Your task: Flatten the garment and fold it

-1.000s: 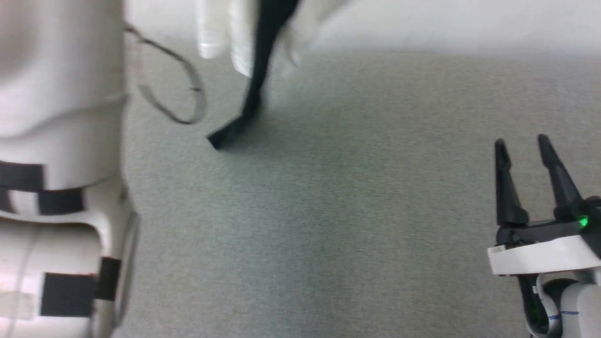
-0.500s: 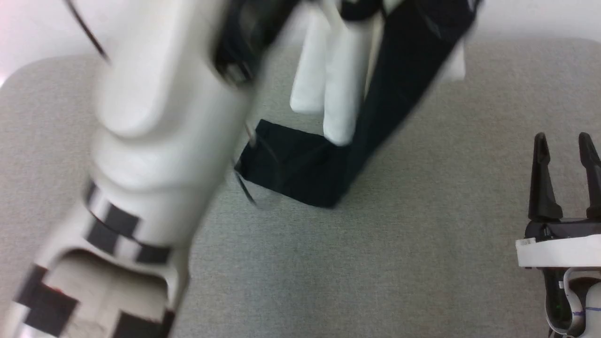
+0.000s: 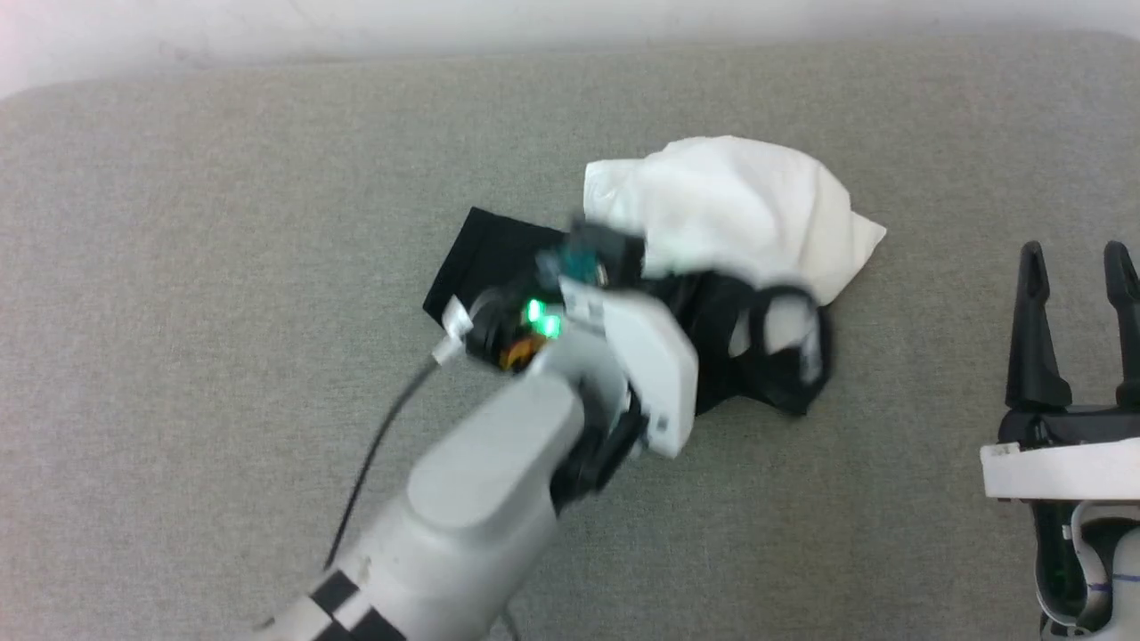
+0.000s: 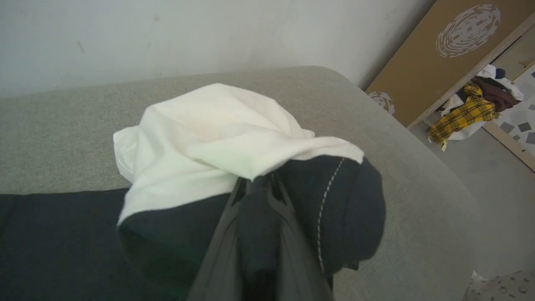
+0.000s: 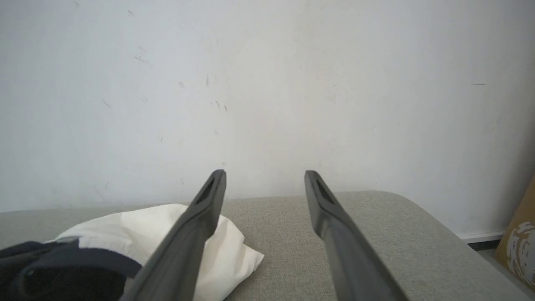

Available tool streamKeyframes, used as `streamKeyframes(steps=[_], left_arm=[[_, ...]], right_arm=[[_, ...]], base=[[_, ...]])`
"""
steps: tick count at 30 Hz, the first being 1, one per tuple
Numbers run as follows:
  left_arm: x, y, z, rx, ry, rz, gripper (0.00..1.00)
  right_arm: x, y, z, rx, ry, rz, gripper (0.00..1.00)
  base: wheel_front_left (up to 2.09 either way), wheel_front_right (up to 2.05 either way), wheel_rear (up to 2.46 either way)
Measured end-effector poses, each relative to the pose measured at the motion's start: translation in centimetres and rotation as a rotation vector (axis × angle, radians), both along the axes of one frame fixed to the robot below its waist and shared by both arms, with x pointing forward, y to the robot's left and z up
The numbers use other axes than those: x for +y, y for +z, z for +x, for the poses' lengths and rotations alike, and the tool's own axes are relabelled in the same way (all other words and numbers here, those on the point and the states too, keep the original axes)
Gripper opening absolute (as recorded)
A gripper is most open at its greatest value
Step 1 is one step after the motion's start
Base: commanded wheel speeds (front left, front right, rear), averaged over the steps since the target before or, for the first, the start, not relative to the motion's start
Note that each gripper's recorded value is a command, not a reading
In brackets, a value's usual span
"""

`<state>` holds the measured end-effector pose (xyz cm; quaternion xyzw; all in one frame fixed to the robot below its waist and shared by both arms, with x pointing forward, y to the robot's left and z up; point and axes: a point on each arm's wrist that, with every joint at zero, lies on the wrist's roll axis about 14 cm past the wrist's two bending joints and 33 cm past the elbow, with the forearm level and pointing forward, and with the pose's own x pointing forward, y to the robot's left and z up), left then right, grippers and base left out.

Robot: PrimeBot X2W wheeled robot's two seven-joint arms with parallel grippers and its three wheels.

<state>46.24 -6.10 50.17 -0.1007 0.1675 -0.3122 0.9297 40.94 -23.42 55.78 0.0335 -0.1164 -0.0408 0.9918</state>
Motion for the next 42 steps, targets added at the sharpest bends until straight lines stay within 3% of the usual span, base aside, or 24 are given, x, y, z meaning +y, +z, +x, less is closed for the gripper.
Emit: streamKeyframes(steps=[4,7,8,9,16,23,28,35,42], left_arm=[[1.4,-6.3,-1.8,0.114,-0.016,0.157,0.00],[2.3,-8.2,-2.2,0.152,-0.003,0.194,0.00],[2.5,-8.3,-2.2,0.148,0.000,0.190,0.14],[2.5,-8.1,-2.0,0.141,0.008,0.175,1.00],[2.6,-3.6,-0.8,0.008,0.061,0.020,1.00],[5.6,5.3,0.8,-0.281,0.192,-0.162,1.00],[11.1,7.1,-0.8,-0.427,0.291,-0.126,1.00],[17.5,7.9,-4.7,-0.506,0.480,-0.099,1.00],[21.1,4.5,-8.8,-0.430,0.649,-0.024,1.00]], right_arm=[[0.5,-0.3,0.4,0.006,0.016,0.003,1.00],[0.7,-0.5,0.6,0.011,0.022,0.005,1.00],[0.8,-0.5,0.7,0.013,0.024,0.005,1.00],[0.8,-0.6,0.7,0.015,0.026,0.006,1.00],[1.5,-0.1,0.8,0.006,0.044,0.011,1.00],[2.3,0.2,0.3,0.002,0.071,0.027,1.00],[2.8,-0.2,0.0,0.017,0.087,0.043,1.00],[3.1,-1.4,-0.6,0.056,0.097,0.054,1.00],[3.4,-3.0,-1.2,0.105,0.103,0.077,1.00]], base=[[0.00,0.00,0.00],[0.00,0.00,0.00],[0.00,0.00,0.00],[0.00,0.00,0.00],[0.00,0.00,0.00],[0.00,0.00,0.00],[0.00,0.00,0.00],[0.00,0.00,0.00],[0.00,0.00,0.00]])
